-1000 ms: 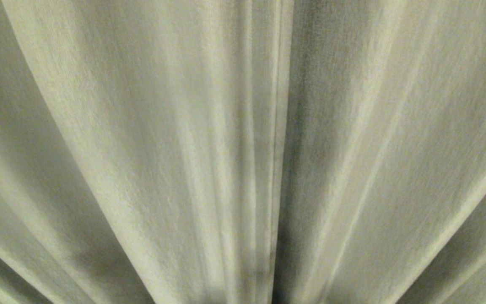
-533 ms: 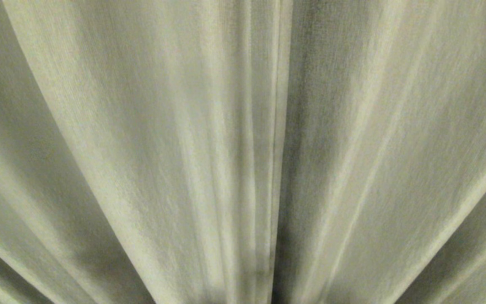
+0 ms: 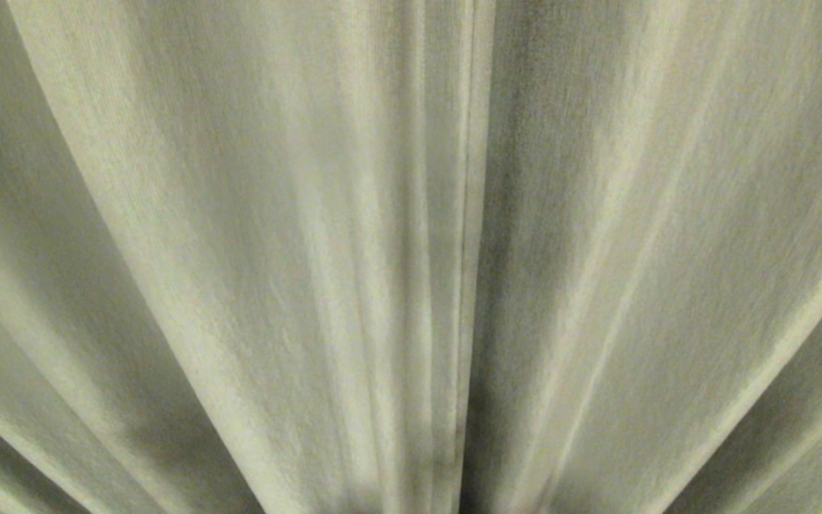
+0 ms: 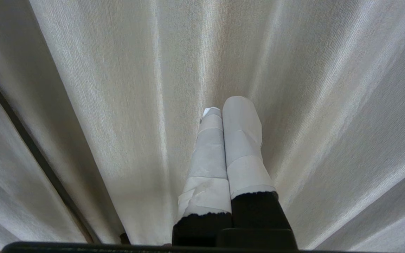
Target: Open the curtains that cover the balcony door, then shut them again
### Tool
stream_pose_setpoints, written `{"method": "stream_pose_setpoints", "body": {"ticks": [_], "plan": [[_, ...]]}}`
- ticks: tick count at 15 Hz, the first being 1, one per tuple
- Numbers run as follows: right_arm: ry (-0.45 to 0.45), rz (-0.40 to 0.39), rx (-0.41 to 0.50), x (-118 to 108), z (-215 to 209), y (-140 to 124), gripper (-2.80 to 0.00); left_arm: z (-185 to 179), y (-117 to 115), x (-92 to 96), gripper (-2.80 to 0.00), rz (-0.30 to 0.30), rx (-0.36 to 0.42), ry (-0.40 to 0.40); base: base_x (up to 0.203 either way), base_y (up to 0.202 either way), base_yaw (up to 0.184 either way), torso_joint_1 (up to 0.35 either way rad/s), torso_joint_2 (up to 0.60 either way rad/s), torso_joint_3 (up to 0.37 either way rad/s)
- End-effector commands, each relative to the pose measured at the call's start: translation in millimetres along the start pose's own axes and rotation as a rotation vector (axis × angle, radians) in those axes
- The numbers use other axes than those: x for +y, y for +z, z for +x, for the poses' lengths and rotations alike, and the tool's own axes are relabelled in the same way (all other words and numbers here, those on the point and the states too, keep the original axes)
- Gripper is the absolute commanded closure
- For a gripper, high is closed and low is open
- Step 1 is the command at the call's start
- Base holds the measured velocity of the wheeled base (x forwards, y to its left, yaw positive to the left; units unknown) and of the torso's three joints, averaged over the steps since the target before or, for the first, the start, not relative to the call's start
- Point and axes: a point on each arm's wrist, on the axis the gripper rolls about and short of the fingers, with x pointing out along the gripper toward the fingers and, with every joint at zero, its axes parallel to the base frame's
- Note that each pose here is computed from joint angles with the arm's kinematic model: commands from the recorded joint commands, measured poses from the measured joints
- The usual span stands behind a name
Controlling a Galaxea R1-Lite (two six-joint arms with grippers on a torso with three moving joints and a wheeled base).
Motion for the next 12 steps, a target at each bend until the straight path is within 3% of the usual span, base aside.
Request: {"method": "stream_pose_setpoints", "body": {"ticks": [1, 9, 12], "plan": [[0.001, -0.001, 0.001, 0.0, 0.1, 0.0, 0.0, 0.0, 0.1, 0.0, 0.0, -0.001, -0.001, 0.0, 0.0, 0.0, 0.0, 0.0, 0.0, 0.0], [-0.037, 0.006, -0.013, -0.9, 0.7, 0.4, 0.0, 0.0, 0.1, 0.0, 0.0, -0.001, -0.001, 0.0, 0.0, 0.0, 0.0, 0.0, 0.0, 0.0], [-0.044, 0.061, -0.013, -1.0, 0.7, 0.4, 0.0, 0.0, 0.1, 0.0, 0.0, -0.001, -0.001, 0.0, 0.0, 0.0, 0.0, 0.0, 0.0, 0.0]]}}
